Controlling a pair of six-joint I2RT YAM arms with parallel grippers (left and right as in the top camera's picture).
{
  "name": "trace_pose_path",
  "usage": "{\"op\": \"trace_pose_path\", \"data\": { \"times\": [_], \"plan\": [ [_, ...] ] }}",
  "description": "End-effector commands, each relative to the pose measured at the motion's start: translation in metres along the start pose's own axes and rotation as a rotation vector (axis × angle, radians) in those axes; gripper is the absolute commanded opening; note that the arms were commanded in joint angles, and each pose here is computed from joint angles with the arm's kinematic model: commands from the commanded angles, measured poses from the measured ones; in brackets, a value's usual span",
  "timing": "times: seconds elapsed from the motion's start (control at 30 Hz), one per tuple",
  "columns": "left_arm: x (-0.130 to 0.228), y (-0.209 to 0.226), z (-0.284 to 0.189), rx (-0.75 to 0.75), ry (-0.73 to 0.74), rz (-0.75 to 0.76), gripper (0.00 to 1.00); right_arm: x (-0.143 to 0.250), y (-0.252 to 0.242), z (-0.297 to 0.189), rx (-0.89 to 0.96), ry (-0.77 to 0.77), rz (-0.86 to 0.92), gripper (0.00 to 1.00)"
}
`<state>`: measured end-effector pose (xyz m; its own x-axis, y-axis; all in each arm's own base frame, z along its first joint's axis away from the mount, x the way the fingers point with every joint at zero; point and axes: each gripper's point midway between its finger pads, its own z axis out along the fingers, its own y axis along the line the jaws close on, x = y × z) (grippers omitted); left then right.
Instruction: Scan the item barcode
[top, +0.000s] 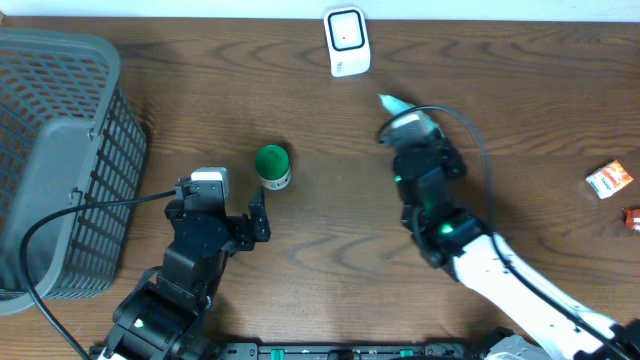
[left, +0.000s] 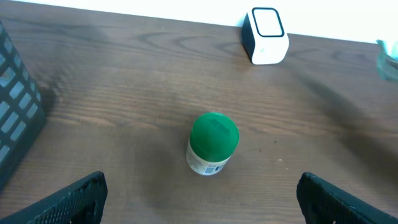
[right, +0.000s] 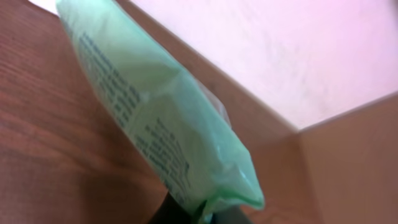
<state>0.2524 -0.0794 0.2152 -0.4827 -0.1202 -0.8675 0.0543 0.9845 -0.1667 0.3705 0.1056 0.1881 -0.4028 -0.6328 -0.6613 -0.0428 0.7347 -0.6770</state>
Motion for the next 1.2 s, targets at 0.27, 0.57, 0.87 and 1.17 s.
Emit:
{"op": "trace_pose_path", "data": {
  "times": [0.27, 0.57, 0.87, 1.17],
  "plan": [
    [-0.003, 0.002, 0.000, -0.013, -0.011, 0.010, 0.98, -0.052, 0.003, 0.007, 0.205, -0.123, -0.488, 0.01],
    [-0.003, 0.002, 0.000, -0.013, -0.011, 0.010, 0.98, -0.076, 0.027, 0.023, 0.268, -0.257, -0.689, 0.02],
    [-0.003, 0.002, 0.000, -0.013, -0.011, 0.010, 0.98, -0.079, 0.051, 0.052, 0.262, -0.416, -0.821, 0.02],
    [-0.003, 0.002, 0.000, -0.013, -0.011, 0.010, 0.98, -0.087, 0.050, 0.085, 0.299, -0.501, -0.847, 0.02]
  ]
}}
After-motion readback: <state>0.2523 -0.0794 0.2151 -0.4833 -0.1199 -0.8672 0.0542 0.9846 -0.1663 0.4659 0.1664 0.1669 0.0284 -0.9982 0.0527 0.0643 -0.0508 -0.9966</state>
